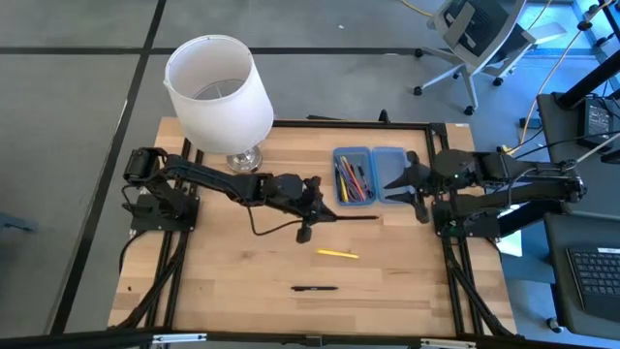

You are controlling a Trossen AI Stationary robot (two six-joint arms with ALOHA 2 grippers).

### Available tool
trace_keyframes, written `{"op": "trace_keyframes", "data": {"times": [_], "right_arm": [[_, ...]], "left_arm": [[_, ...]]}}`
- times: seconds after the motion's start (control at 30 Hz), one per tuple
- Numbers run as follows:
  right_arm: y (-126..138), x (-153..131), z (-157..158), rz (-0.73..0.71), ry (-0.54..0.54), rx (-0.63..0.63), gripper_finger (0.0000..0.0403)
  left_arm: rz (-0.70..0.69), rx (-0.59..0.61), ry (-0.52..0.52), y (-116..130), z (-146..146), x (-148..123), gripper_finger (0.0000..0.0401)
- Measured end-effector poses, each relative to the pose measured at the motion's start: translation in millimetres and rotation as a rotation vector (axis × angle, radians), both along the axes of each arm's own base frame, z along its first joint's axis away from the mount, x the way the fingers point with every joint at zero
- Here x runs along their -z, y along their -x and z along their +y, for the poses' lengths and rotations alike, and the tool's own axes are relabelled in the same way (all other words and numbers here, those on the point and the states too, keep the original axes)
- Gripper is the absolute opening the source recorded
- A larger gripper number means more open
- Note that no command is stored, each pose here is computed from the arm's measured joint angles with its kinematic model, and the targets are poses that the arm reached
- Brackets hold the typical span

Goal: Pick & place school supplies into a supply box
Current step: Put the top black pen into the blue supply box

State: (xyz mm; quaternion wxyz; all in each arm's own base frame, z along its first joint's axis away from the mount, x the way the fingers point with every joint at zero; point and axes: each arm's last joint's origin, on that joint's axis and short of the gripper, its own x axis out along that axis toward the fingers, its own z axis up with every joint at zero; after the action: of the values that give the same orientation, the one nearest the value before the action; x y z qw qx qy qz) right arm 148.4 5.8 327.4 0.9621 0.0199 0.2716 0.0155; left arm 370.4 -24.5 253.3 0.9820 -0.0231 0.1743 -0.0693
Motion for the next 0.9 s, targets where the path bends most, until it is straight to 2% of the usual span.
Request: {"op": "trace_keyframes", "data": {"times": [0.17,0.37,0.7,0.9], "right_arm": [[-7.1,2.7,3.4,-0.017,-0.007,-0.016,0.0129],[-28.6,4.8,10.5,-0.176,-0.006,-0.056,0.0129],[-67.6,3.7,18.5,-0.359,-0.021,-0.077,0.0129],[-74.0,4.7,19.3,-0.380,0.005,-0.091,0.0129]], "left_arm": [[-0.180,-0.008,0.010,-4.6,3.2,-16.9,0.0027],[-0.331,-0.008,0.016,-5.9,4.2,-31.7,0.0028],[-0.402,-0.009,0.019,-5.8,4.4,-38.5,0.0029],[-0.402,0.007,0.021,-5.6,3.8,-38.7,0.0030]]}}
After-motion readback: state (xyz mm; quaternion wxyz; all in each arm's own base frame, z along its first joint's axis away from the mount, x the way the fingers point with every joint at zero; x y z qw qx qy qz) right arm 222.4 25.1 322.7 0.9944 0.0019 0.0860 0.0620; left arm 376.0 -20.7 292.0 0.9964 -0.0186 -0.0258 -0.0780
